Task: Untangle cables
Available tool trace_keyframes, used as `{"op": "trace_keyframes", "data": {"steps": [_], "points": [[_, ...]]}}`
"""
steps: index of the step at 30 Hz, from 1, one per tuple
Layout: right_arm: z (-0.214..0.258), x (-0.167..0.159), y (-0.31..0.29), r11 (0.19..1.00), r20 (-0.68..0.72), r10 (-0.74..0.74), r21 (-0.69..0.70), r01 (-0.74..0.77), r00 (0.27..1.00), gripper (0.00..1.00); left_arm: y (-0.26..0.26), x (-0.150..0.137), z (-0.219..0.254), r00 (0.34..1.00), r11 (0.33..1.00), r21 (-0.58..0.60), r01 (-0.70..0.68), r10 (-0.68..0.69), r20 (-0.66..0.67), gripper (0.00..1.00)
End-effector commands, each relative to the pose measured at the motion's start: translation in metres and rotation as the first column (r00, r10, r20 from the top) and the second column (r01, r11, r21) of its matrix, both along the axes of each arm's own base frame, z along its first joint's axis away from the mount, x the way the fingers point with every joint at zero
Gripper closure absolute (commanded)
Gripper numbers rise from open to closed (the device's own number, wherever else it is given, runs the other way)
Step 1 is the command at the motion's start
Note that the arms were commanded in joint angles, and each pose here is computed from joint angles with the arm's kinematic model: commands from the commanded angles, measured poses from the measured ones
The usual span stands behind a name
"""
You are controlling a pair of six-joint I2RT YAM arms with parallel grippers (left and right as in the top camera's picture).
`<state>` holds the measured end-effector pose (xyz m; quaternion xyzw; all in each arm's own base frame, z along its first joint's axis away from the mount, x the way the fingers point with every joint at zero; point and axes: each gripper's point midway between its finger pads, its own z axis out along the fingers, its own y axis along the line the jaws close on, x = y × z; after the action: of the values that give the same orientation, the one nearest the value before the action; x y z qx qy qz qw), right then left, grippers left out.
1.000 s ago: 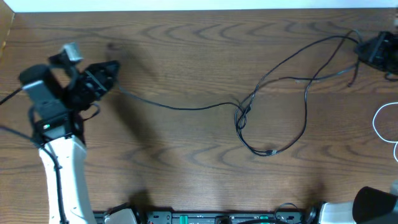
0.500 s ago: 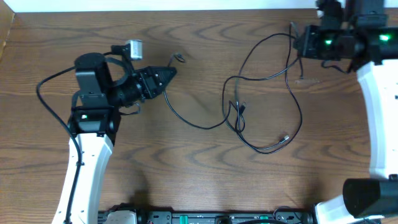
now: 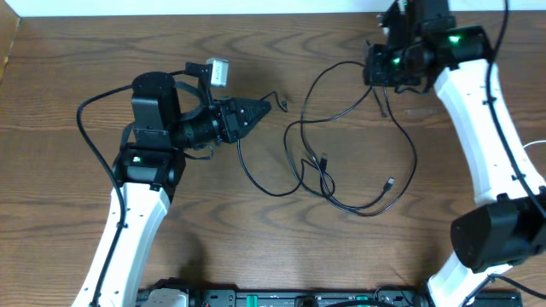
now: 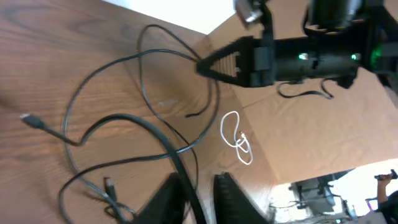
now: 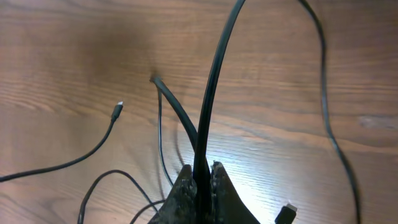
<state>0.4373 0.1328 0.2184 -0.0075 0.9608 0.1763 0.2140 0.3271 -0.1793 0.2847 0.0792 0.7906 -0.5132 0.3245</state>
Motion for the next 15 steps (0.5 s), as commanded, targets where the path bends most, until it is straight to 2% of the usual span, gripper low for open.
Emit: {"op": "trace_keyframes", "data": {"steps": [1,2,4,6,7,11,15], "points": [[0.002,0.001,0.011,1.000,0.010,0.008,0.005,-0.008,1.000,0.99,-0.011,-0.005,0.002,0.999,0.999,0.019,0.026,-0.027,0.039,0.75],[0.002,0.001,0.011,1.000,0.009,0.005,0.008,-0.005,1.000,0.99,-0.013,-0.003,-0.001,0.999,0.999,0.036,0.014,-0.016,0.047,0.60],[0.001,0.000,0.011,1.000,0.006,0.006,0.007,-0.006,1.000,0.99,-0.014,-0.001,-0.003,0.998,0.998,0.058,0.003,-0.006,0.063,0.44],[0.001,0.000,0.011,1.000,0.004,0.006,0.006,-0.006,1.000,0.99,-0.014,0.002,-0.006,0.997,0.997,0.075,-0.008,0.003,0.073,0.19],[0.001,0.000,0.011,1.000,0.005,0.006,0.006,-0.006,1.000,0.99,-0.013,0.003,-0.007,0.997,0.997,0.079,-0.013,0.007,0.071,0.13],[0.001,0.000,0.011,1.000,0.006,0.007,0.009,-0.007,1.000,0.99,-0.014,0.006,-0.015,0.997,0.995,0.099,-0.003,-0.005,0.078,0.10],[0.005,0.000,0.020,0.998,0.011,0.034,0.057,-0.034,0.999,0.99,-0.016,0.015,-0.035,1.000,0.994,0.111,0.003,-0.006,0.026,0.09]]}}
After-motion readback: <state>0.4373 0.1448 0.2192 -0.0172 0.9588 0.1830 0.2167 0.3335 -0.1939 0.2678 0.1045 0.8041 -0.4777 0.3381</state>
